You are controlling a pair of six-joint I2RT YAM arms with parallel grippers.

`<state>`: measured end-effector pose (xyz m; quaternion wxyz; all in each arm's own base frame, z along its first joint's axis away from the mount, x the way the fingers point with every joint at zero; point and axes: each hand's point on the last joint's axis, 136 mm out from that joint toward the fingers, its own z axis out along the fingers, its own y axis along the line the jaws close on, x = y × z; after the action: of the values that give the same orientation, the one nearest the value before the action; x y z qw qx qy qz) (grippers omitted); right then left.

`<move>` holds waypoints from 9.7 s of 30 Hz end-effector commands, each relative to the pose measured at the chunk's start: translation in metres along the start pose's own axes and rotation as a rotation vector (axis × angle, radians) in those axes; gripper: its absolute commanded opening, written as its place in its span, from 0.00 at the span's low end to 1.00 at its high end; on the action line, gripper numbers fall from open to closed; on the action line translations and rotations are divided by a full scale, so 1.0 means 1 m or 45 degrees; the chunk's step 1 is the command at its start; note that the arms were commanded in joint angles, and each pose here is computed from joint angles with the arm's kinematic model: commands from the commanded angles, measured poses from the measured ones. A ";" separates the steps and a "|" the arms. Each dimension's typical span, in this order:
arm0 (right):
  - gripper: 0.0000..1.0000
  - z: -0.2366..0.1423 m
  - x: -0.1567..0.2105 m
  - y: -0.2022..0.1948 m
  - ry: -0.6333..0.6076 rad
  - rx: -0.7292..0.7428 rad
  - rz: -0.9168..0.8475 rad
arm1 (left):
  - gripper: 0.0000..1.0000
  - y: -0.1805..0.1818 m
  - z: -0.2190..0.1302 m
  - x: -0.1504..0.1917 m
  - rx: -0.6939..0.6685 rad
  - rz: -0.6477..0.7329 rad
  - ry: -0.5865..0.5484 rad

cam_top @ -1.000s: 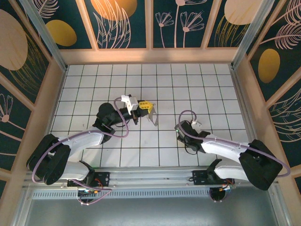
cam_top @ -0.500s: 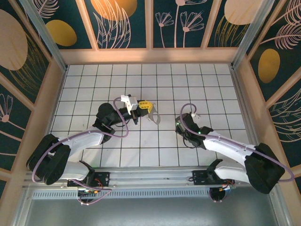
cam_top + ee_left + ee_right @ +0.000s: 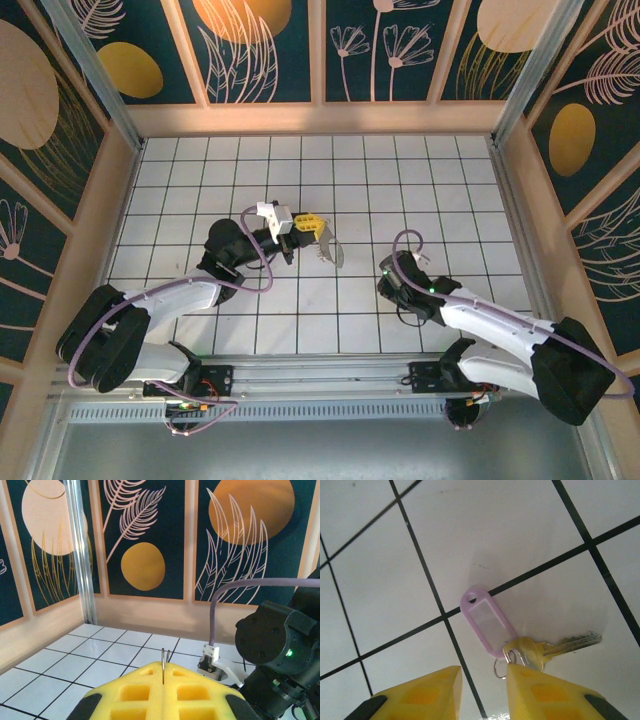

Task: Put the keys on the keyring

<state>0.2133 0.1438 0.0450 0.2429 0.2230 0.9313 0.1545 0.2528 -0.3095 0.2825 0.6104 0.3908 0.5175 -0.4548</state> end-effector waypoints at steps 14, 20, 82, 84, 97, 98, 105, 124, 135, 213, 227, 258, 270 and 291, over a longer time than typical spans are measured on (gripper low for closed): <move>0.25 0.018 0.001 -0.017 0.055 0.068 0.008 | 0.00 -0.009 -0.002 -0.008 0.045 0.039 -0.048; 0.25 0.021 0.001 -0.015 0.068 0.064 0.000 | 0.00 -0.009 -0.002 -0.006 0.049 0.040 -0.044; 0.00 -0.072 -0.093 0.099 -0.396 -0.626 -0.314 | 0.00 -0.004 0.005 -0.007 0.054 -0.016 -0.028; 0.00 -0.086 -0.095 0.114 -0.446 -0.740 -0.366 | 0.00 -0.003 0.006 -0.006 0.050 -0.018 -0.019; 0.00 -0.122 -0.091 0.147 -0.493 -1.221 -0.590 | 0.00 0.002 0.007 0.010 0.029 -0.041 0.040; 0.00 -0.125 -0.089 0.148 -0.488 -1.247 -0.609 | 0.00 0.002 0.008 0.011 0.029 -0.044 0.041; 0.00 -0.134 -0.083 0.152 -0.471 -1.326 -0.663 | 0.00 0.003 0.010 0.016 0.038 -0.053 0.054; 0.00 -0.040 -0.082 0.083 -0.371 -0.786 -0.432 | 0.00 0.000 0.007 0.014 0.038 -0.057 0.048; 0.00 0.004 -0.060 0.061 -0.335 -0.417 -0.519 | 0.00 0.000 0.006 0.014 0.039 -0.065 0.041; 0.00 0.035 -0.018 0.068 -0.119 -0.357 -0.581 | 0.00 -0.005 -0.001 0.008 0.035 -0.047 0.004; 0.00 -0.097 -0.068 0.142 -0.353 -1.124 -0.776 | 0.00 -0.004 0.003 0.006 0.045 -0.030 0.044; 0.00 -0.190 -0.073 0.188 -0.631 -1.510 -0.901 | 0.00 -0.013 0.028 0.022 0.118 0.018 0.195; 0.00 -0.189 -0.055 0.202 -0.586 -1.545 -0.960 | 0.00 -0.013 0.032 0.020 0.123 0.004 0.185; 0.00 -0.161 -0.064 0.200 -0.603 -1.406 -0.934 | 0.00 -0.021 0.030 0.013 0.162 -0.004 0.156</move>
<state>0.2371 0.2577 0.2716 0.5254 -0.2427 0.6619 0.4763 0.2488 -0.3430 0.2527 0.5352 0.4472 0.5577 -0.4500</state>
